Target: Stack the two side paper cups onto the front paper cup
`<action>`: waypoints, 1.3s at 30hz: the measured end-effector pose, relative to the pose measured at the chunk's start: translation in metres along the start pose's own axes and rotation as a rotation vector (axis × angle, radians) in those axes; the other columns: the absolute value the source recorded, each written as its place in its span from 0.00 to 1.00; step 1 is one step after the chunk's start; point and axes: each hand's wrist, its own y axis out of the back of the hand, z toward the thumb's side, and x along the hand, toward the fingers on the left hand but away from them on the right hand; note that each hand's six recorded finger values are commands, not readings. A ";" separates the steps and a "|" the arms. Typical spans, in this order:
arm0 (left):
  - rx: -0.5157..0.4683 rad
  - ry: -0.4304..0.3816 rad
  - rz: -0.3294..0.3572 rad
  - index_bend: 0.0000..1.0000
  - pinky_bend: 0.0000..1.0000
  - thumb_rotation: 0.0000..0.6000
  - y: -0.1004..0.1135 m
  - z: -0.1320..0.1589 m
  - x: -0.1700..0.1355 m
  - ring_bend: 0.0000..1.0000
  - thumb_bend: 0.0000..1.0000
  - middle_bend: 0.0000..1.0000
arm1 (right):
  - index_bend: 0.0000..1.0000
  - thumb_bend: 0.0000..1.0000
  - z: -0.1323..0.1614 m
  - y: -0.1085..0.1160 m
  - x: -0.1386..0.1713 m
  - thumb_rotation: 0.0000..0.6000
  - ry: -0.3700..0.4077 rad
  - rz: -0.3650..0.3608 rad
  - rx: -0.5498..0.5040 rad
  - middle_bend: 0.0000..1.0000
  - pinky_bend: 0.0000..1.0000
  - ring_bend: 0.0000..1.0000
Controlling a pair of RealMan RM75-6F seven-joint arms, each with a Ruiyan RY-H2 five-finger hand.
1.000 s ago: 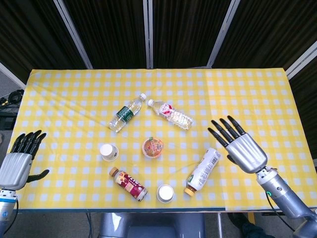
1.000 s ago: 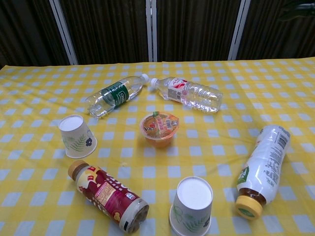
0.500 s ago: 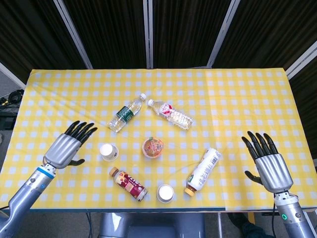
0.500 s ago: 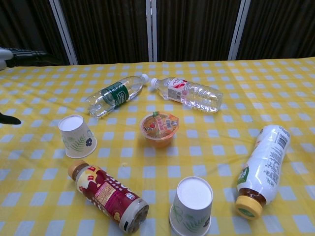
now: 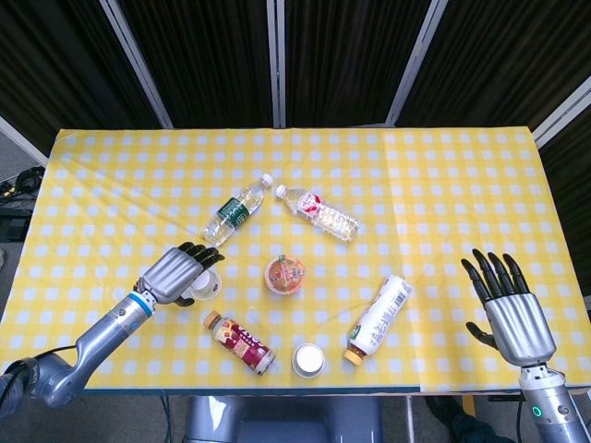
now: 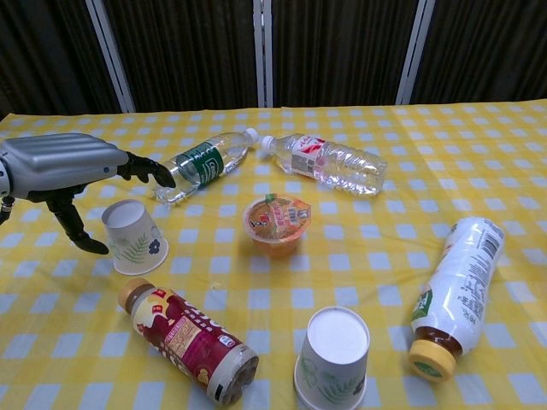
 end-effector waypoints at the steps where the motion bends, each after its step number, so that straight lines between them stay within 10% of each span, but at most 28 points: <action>1: 0.004 0.001 -0.004 0.19 0.26 1.00 -0.002 0.001 0.002 0.24 0.13 0.21 | 0.00 0.00 0.000 0.000 0.000 1.00 0.001 0.001 -0.003 0.00 0.00 0.00; 11: 0.044 0.023 0.017 0.46 0.58 1.00 -0.005 0.003 0.011 0.51 0.23 0.48 | 0.00 0.00 -0.004 0.003 0.000 1.00 -0.002 0.000 -0.024 0.00 0.00 0.00; 24: 0.047 0.034 0.093 0.50 0.59 1.00 0.013 0.000 0.006 0.54 0.22 0.51 | 0.00 0.00 -0.005 0.000 -0.001 1.00 -0.004 0.018 -0.047 0.00 0.00 0.00; 39: 0.031 -0.319 0.200 0.49 0.58 1.00 0.105 0.102 0.016 0.54 0.22 0.48 | 0.00 0.00 -0.016 0.005 -0.002 1.00 -0.057 0.000 -0.040 0.00 0.00 0.00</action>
